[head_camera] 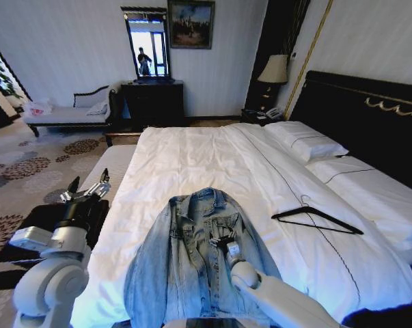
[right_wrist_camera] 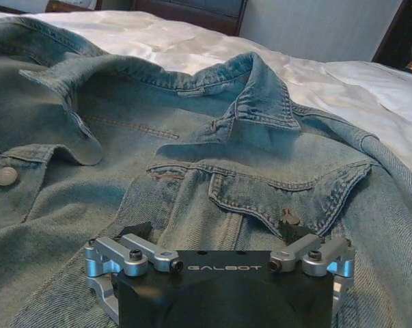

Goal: Pick up the clothes from the bed and hang them on the clothes hanger.

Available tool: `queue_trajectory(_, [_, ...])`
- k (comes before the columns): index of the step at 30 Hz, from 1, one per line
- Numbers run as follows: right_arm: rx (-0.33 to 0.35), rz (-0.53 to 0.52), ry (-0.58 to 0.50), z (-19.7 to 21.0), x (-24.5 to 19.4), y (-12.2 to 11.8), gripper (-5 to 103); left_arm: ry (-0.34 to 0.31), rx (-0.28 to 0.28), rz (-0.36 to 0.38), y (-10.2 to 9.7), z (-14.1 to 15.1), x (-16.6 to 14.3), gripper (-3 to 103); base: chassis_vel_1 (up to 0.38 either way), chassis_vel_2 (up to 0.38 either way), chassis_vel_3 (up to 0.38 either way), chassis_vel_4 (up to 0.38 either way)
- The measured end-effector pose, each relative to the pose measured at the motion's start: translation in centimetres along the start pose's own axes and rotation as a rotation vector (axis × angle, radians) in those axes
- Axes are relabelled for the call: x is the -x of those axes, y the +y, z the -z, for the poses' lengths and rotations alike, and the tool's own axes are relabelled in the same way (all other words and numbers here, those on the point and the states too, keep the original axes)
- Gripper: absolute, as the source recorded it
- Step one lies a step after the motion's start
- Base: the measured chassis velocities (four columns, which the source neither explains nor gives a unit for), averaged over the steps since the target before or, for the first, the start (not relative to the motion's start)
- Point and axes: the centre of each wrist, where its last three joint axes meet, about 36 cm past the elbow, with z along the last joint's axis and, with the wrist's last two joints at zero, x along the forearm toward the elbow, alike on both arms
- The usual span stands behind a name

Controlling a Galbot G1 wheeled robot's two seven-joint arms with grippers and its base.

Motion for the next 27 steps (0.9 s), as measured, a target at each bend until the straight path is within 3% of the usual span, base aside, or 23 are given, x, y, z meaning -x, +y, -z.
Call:
queue_trajectory(11, [0.068, 0.048, -0.042, 2.2, -1.8, 1.3, 100, 0.007, 0.008, 0.009, 0.2, -0.2, 0.0, 100, 0.0, 0.0, 0.0, 0.0])
queue_trajectory(23, [0.035, 0.058, 0.018, 1.5, -2.2, 3.1, 102, 0.019, 0.025, 0.028, 0.4, -0.7, -0.2, 100, 0.0, 0.0, 0.0, 0.0])
queue_trajectory(25, [0.023, 0.063, 0.032, 1.2, -2.2, 3.6, 96, 0.019, 0.028, 0.029, 0.5, -0.7, -0.2, 100, 0.0, 0.0, 0.0, 0.0])
queue_trajectory(27, [0.015, 0.061, 0.04, 1.1, -2.3, 3.7, 96, 0.018, 0.03, 0.029, 0.5, -0.6, -0.2, 100, 0.0, 0.0, 0.0, 0.0])
